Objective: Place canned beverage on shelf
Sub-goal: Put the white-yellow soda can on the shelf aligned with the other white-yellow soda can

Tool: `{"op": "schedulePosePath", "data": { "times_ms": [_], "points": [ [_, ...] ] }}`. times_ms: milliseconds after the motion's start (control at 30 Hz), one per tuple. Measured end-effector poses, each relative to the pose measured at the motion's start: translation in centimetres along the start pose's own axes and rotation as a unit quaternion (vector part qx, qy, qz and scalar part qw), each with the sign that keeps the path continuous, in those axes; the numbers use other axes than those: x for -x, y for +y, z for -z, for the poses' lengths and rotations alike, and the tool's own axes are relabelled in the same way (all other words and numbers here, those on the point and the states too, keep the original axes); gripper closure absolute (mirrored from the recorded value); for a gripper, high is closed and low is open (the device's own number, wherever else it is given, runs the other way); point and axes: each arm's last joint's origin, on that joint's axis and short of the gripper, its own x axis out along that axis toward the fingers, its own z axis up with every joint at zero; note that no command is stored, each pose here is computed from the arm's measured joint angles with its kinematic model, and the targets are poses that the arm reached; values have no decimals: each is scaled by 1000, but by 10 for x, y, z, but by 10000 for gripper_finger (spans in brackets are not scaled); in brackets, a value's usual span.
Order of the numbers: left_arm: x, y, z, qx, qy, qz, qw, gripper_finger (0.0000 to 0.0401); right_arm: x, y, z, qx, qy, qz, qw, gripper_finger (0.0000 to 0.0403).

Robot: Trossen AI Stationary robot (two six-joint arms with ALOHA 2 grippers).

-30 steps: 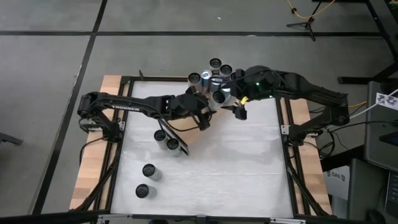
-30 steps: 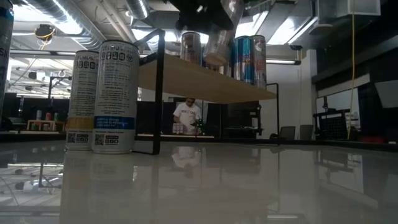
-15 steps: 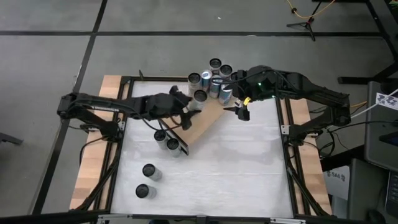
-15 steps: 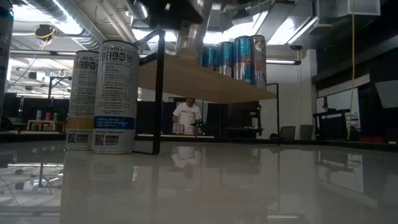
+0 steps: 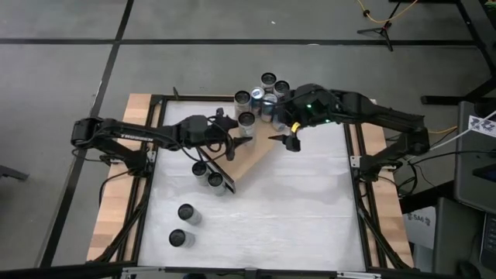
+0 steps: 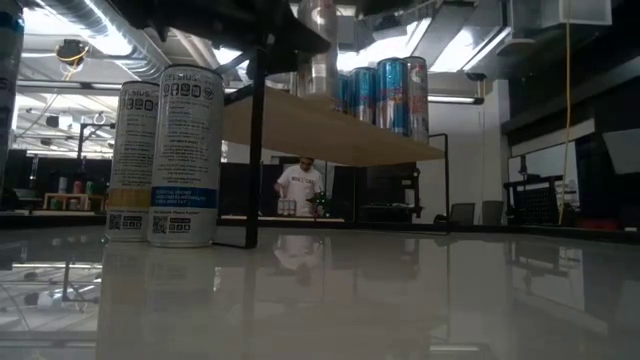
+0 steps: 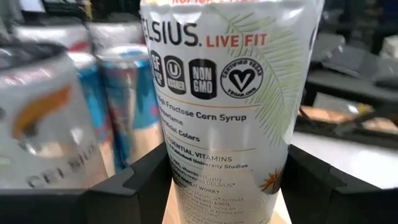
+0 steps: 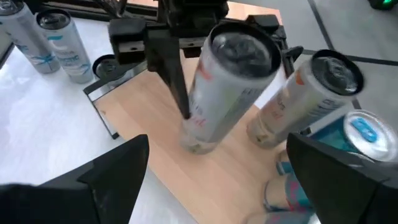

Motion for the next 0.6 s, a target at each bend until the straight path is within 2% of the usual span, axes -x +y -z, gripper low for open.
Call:
{"op": "schedulePosePath", "data": {
  "times_ms": [267,600],
  "points": [
    [-5,4,6,-23,14,4,1000,170,-25,-1,1,-1,18,-8,1000,27],
    [-18,5,21,-36,42,0,998,159,-27,-3,-5,1,-8,-1,1000,27]
  ]
}}
